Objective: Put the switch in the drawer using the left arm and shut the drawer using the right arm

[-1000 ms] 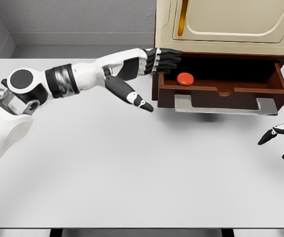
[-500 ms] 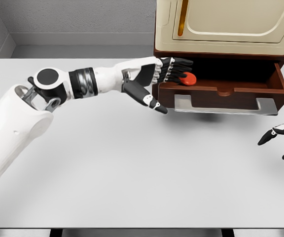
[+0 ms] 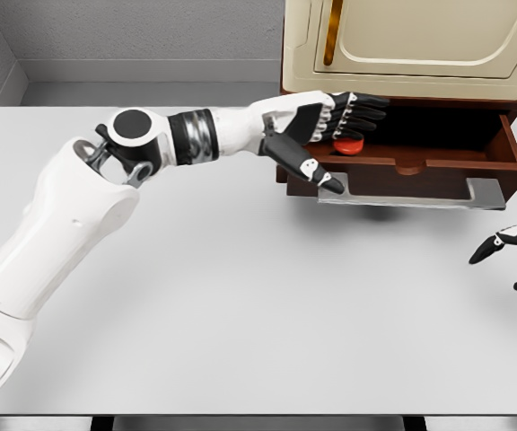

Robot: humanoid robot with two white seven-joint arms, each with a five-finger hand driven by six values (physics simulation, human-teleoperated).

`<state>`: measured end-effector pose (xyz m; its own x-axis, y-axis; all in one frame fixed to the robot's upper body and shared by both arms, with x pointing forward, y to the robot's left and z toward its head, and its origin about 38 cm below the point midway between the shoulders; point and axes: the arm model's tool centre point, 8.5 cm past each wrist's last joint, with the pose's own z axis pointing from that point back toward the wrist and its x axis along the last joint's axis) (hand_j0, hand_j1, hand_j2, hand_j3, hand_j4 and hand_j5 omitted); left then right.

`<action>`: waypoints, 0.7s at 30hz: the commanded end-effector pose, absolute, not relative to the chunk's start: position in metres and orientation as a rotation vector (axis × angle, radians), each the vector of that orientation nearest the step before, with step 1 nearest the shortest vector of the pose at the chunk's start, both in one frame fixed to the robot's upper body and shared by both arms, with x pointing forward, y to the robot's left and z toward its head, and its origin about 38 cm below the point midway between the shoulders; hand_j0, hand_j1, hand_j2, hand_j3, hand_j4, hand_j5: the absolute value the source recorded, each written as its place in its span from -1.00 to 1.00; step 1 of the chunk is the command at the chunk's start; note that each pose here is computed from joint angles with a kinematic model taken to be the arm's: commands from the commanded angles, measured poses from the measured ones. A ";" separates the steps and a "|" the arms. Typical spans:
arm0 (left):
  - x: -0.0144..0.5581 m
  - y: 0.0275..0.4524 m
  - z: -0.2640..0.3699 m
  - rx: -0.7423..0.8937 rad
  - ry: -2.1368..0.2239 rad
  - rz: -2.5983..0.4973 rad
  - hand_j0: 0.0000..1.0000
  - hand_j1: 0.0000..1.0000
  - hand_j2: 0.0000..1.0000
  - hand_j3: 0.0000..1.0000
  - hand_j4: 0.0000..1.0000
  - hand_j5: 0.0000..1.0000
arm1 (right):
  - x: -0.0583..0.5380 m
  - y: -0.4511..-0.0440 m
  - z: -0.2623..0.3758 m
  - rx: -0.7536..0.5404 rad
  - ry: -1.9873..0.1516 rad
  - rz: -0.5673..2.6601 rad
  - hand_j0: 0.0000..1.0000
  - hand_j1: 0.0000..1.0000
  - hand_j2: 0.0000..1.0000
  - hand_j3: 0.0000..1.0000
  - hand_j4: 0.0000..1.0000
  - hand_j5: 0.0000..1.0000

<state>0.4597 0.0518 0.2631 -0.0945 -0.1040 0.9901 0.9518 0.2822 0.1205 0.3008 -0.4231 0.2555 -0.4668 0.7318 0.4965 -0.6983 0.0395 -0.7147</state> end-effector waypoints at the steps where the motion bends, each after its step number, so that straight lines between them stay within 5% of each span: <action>1: 0.457 0.047 0.268 -0.888 -1.361 -1.113 1.00 1.00 1.00 1.00 1.00 1.00 | 0.301 -0.423 0.256 -0.040 -1.212 1.657 0.39 0.39 0.39 0.39 0.39 0.39; 11: 0.453 0.120 0.271 -0.811 -1.355 -1.087 1.00 1.00 1.00 1.00 1.00 1.00 | 0.301 -0.423 0.255 -0.038 -1.209 1.658 0.39 0.39 0.39 0.39 0.39 0.39; 21: 0.452 0.111 0.263 -0.824 -1.312 -1.083 1.00 1.00 1.00 1.00 1.00 1.00 | 0.300 -0.423 0.254 -0.034 -1.206 1.657 0.39 0.39 0.39 0.39 0.39 0.39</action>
<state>0.4527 0.1149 0.2637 -0.0763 -0.1486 0.9859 0.9377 0.3255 0.1216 0.3001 -0.4233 0.2540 -0.4641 0.7320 0.4988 -0.7022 0.0393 -0.7109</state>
